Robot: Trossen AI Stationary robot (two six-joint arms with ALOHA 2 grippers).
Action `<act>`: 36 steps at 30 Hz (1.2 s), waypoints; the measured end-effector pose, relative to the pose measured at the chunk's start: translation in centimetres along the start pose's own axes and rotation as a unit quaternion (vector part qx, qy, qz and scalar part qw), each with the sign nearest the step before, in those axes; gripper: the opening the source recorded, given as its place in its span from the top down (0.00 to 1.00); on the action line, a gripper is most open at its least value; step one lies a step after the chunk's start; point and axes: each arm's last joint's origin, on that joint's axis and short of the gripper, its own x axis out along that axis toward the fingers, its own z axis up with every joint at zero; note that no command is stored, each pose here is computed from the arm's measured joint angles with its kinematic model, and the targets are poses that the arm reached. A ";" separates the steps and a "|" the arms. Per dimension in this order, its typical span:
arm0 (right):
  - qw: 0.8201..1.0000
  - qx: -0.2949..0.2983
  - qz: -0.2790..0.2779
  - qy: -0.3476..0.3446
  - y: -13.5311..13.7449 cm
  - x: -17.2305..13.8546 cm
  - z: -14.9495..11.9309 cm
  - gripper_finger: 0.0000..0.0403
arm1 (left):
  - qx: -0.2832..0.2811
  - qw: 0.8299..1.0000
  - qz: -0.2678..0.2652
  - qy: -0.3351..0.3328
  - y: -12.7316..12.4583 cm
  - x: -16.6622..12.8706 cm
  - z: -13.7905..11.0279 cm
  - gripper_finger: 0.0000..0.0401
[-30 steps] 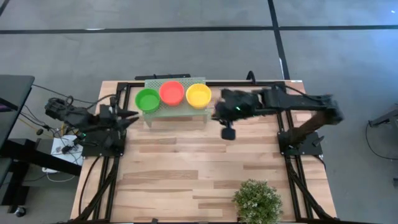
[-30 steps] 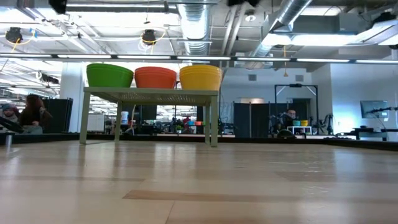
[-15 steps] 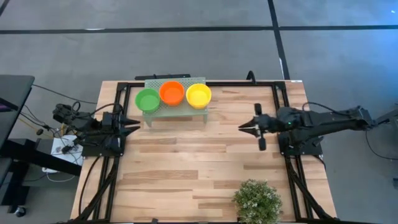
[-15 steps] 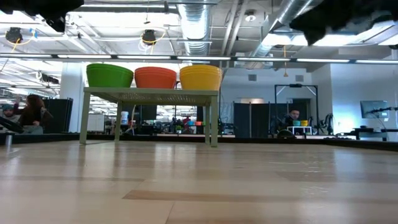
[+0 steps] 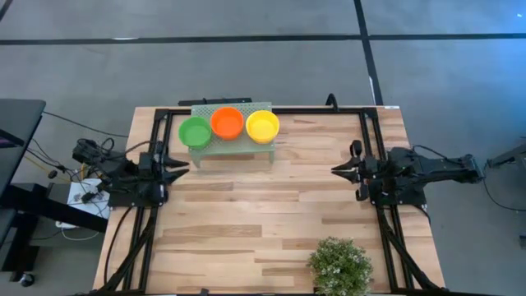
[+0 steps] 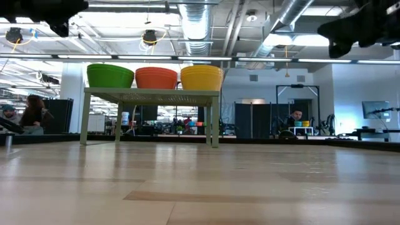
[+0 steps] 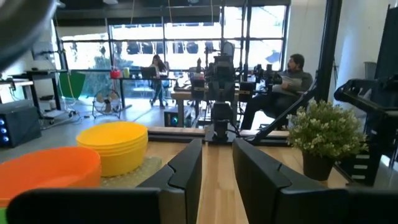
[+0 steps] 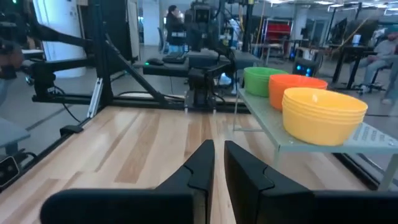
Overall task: Pick & Place Mini bowls
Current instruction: Return to Home Position
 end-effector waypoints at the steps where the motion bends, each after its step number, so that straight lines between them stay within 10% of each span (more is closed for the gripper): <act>1: 1.000 -0.001 0.000 -0.001 0.0 -0.1 -0.3 0.92 | -0.001 1.000 0.000 -0.004 -0.2 0.2 -0.5 0.77; 23: 0.998 -0.069 -0.004 -0.011 0.1 -0.9 -2.6 0.94 | 0.056 0.994 -0.079 -0.043 -1.5 1.0 -4.6 0.77; 36: 0.997 -0.074 -0.004 -0.009 0.1 -0.9 -2.6 0.93 | 0.030 0.999 -0.006 -0.015 0.5 2.0 -6.8 0.77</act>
